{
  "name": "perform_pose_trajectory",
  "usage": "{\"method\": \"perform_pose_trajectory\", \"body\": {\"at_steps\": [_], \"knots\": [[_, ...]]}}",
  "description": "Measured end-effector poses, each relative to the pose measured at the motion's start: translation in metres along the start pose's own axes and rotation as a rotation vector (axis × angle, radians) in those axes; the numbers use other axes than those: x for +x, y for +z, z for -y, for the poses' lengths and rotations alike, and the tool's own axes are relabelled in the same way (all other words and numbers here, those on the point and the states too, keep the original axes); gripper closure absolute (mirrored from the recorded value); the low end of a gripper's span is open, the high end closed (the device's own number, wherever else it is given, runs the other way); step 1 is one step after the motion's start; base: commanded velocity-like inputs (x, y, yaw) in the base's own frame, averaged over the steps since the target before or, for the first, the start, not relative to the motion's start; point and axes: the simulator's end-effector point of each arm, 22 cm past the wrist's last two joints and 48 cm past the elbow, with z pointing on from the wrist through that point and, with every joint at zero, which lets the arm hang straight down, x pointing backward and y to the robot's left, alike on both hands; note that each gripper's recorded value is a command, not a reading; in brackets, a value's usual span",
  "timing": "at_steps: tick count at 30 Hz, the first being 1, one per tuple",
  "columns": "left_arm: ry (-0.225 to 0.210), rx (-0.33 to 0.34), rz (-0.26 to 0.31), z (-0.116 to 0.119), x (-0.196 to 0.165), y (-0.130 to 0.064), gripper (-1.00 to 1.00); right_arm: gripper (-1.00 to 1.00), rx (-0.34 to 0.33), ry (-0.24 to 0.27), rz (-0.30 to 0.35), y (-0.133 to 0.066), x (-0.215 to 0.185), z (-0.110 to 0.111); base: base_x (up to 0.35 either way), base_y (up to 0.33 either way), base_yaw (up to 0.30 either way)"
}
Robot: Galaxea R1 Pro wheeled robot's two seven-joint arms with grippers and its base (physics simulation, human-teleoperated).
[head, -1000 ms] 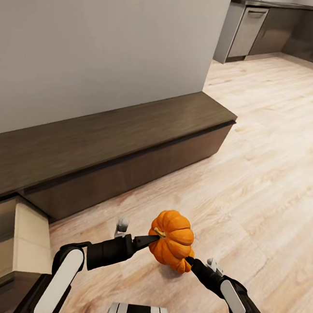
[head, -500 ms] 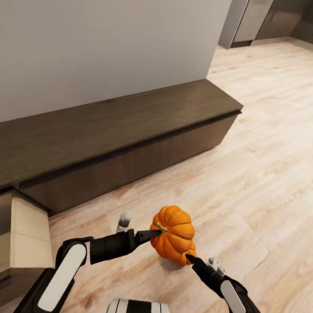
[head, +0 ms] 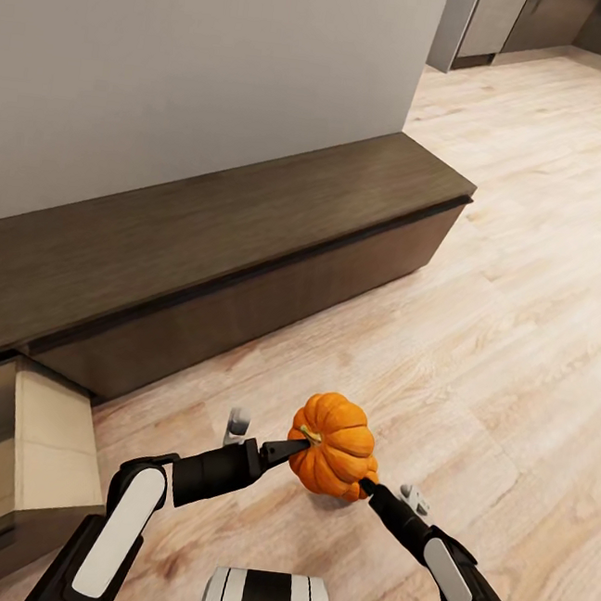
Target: Place each of the two pumpkins and all three candles from the living room inside a cabinet in the living room (use any cabinet), then make sure every cabinet is closed, and position the cauldron so it is next to a table in the living room.
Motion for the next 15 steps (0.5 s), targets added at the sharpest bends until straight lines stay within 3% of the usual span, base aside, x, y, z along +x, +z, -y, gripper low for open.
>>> {"method": "perform_pose_trajectory", "body": {"at_steps": [6, 15], "knots": [[0.001, -0.001, -0.001, 0.000, 0.001, 0.000, 1.00, -1.00, -0.009, -0.012, 0.047, 0.000, -0.011, -0.002, 0.000, 0.000, 0.000], [0.002, -0.001, -0.001, 0.000, 0.001, 0.000, 1.00, -1.00, -0.004, -0.016, 0.060, -0.002, -0.016, 0.002, 0.012, 0.000, 0.000]]}}
